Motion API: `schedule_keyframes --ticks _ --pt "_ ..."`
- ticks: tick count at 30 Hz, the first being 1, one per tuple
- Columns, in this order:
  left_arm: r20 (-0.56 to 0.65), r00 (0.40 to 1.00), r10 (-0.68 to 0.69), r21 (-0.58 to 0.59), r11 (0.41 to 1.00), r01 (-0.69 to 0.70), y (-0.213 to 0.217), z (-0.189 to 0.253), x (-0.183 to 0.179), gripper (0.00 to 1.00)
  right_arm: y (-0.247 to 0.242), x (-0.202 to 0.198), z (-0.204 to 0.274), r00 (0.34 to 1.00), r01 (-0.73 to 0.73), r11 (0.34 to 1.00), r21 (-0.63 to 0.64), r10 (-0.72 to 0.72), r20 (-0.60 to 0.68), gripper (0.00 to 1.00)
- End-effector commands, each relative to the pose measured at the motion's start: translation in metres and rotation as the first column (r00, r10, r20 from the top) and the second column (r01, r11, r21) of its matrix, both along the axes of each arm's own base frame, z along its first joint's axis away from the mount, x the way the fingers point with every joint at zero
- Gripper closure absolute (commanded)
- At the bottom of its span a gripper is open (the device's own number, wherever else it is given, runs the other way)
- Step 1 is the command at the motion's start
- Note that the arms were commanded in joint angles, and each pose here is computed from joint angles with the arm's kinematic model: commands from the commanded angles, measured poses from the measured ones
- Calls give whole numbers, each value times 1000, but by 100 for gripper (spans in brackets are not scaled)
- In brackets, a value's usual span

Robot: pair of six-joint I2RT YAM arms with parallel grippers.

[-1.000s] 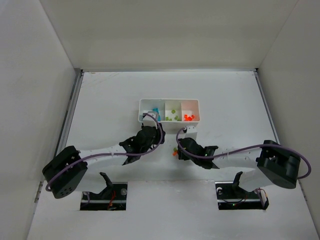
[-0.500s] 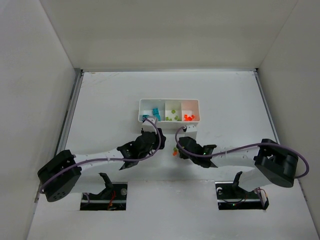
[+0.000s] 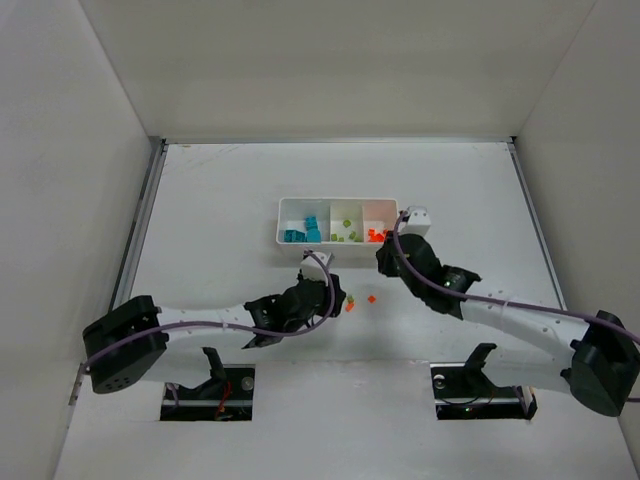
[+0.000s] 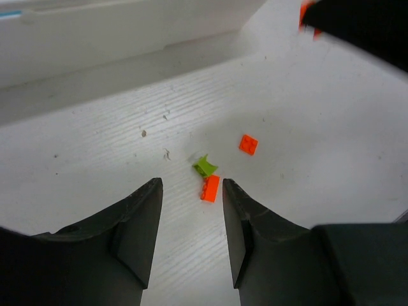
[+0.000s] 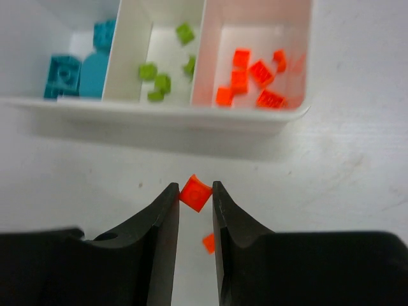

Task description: Sort the legos into containers by color

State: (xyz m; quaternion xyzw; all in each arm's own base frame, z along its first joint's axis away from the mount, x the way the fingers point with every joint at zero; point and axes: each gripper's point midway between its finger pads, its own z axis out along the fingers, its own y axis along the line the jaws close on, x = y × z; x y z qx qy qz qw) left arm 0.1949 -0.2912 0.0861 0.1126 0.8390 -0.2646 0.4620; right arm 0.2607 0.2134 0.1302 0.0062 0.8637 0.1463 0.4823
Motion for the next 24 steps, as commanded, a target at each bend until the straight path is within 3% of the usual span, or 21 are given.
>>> schedule_keyframes --ticks 1,8,11,14,24 --pt "28 999 -41 -10 999 41 -16 6 -5 60 -3 38 44 994 0 1000 2 0 110 74" --pt "31 996 -79 31 996 78 -28 -6 -10 55 -6 95 54 988 36 999 -2 -35 147 72" --pt "38 996 -75 31 997 74 -31 -9 -7 50 -7 107 50 989 52 999 -6 -51 140 59" --pt "40 996 -77 24 997 76 -35 -10 -4 49 -7 105 54 987 59 998 1 -58 150 51" --pt "57 993 -106 62 993 102 -51 -15 5 52 -1 61 35 993 17 998 56 -24 117 55"
